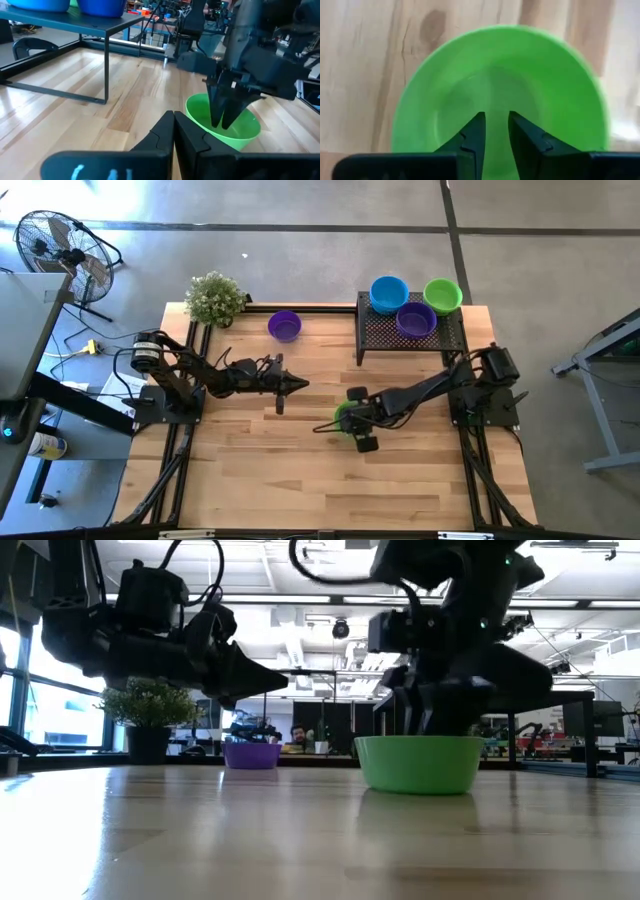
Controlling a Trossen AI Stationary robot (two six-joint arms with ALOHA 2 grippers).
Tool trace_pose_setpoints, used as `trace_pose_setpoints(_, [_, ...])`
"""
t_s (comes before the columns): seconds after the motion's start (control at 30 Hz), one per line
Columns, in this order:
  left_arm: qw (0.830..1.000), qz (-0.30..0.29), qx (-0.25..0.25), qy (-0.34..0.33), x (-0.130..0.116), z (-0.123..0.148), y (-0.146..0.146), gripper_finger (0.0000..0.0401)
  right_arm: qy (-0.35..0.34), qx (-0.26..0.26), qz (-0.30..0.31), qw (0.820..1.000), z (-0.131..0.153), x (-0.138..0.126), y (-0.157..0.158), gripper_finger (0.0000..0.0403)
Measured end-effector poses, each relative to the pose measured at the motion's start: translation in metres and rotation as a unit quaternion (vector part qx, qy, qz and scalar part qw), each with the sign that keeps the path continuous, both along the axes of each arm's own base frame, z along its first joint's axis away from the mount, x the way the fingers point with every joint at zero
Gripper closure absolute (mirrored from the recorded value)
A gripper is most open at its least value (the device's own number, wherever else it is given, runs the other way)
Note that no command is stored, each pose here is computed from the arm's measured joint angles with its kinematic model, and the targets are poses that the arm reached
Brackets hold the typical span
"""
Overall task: Pick & Place Mini bowls
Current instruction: Stack the green bowl on top of the green bowls on the shelf
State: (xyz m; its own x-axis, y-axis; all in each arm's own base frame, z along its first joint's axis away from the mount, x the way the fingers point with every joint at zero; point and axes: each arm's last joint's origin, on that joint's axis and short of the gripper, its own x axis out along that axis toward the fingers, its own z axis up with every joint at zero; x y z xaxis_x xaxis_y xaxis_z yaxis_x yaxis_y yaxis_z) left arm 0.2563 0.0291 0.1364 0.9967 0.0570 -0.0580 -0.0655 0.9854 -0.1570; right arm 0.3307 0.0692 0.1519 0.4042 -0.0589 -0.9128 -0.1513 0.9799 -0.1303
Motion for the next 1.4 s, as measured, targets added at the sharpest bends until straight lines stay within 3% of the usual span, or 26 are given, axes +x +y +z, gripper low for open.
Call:
trace_pose_setpoints(0.13, [1.0,0.0,0.0,0.0,0.0,0.0,0.0,0.0396,-0.02,-0.007,-0.021,1.0,0.019,-0.006,-0.003,0.0326])
trace_pose_setpoints(0.23, [1.0,0.0,0.0,0.001,0.0,0.0,0.0,0.0396,-0.04,-0.02,-0.082,0.996,0.038,-0.014,-0.012,0.031])
trace_pose_setpoints(0.4, [1.0,0.0,0.0,0.002,0.0,0.0,0.0,0.0396,-0.04,0.037,-0.174,0.983,0.048,-0.017,-0.044,0.028])
trace_pose_setpoints(0.73, [1.0,0.001,-0.001,0.009,0.0,-0.002,0.0,0.0396,0.002,0.149,-0.154,0.977,0.019,-0.001,-0.074,0.0256])
trace_pose_setpoints(0.9, [1.0,0.001,-0.001,0.009,0.0,-0.002,0.0,0.0396,0.016,0.162,-0.14,0.977,0.006,0.003,-0.075,0.0294])
trace_pose_setpoints(1.1, [1.0,0.001,-0.001,0.007,0.0,-0.001,0.0,0.0396,0.003,0.179,-0.126,0.976,0.013,0.003,-0.078,0.0393])
trace_pose_setpoints(1.27, [1.0,-0.003,-0.004,0.005,0.0,-0.001,0.0,0.0396,-0.031,0.199,-0.153,0.967,0.041,-0.006,-0.088,0.0397])
trace_pose_setpoints(1.4, [1.0,-0.003,-0.005,0.005,0.0,-0.001,0.0,0.0396,-0.073,0.216,-0.186,0.956,0.079,-0.028,-0.103,0.0398])
